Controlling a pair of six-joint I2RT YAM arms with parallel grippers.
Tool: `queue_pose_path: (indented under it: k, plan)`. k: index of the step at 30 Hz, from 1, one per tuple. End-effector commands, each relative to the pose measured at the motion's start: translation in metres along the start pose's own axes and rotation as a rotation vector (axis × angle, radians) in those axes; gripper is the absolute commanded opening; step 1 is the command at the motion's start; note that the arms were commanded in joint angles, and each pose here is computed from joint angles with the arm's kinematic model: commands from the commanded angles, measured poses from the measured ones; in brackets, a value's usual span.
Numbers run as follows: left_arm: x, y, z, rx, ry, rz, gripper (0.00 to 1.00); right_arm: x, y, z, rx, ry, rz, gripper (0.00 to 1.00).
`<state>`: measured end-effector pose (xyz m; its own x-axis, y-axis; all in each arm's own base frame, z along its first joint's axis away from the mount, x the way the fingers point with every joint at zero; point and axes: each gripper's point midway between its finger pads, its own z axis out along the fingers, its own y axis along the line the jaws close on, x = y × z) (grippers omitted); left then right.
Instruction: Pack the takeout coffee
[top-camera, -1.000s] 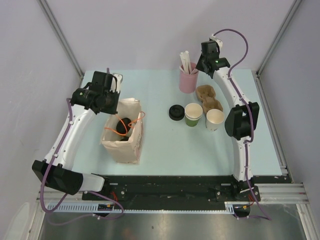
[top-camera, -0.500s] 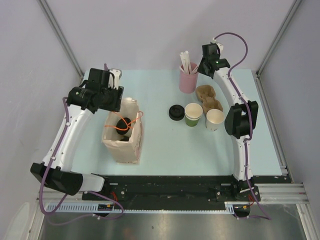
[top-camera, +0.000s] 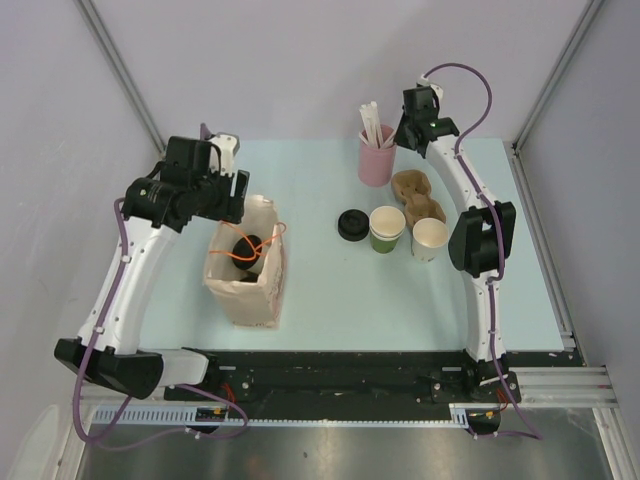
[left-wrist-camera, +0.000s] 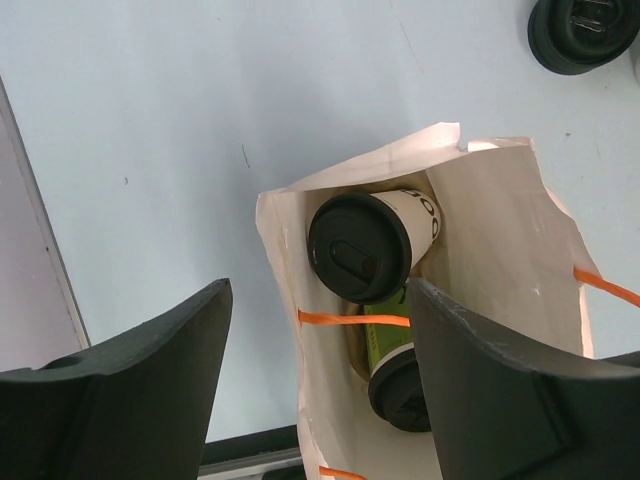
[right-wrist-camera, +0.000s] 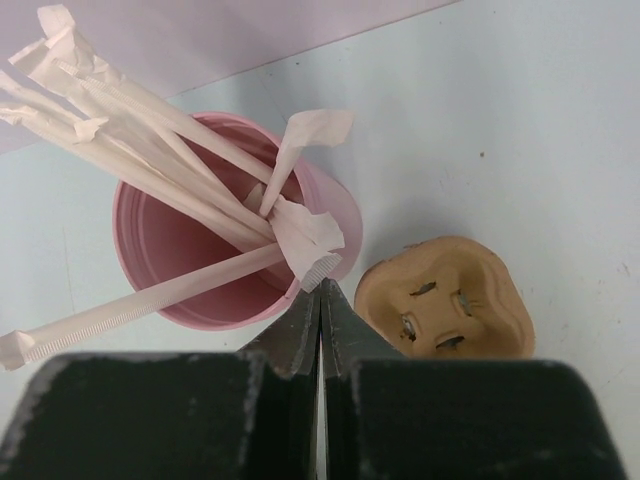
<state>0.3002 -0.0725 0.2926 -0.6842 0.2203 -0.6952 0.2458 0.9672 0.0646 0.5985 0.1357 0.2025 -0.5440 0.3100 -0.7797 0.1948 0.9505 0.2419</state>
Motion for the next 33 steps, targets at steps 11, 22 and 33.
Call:
queue_pose_path:
  k: [11, 22, 33]
  plan:
    - [-0.018, 0.005, -0.022, -0.004, -0.092, 0.045, 0.77, -0.071, 0.027, -0.05, -0.083, -0.213, -0.102, 0.0]
    - [-0.017, 0.007, -0.022, -0.012, -0.089, 0.05, 0.78, -0.071, 0.009, -0.049, -0.005, -0.204, 0.028, 0.6]
    - [-0.012, 0.007, -0.017, -0.014, -0.069, 0.055, 0.78, -0.054, 0.011, -0.019, -0.032, -0.145, 0.08, 0.5]
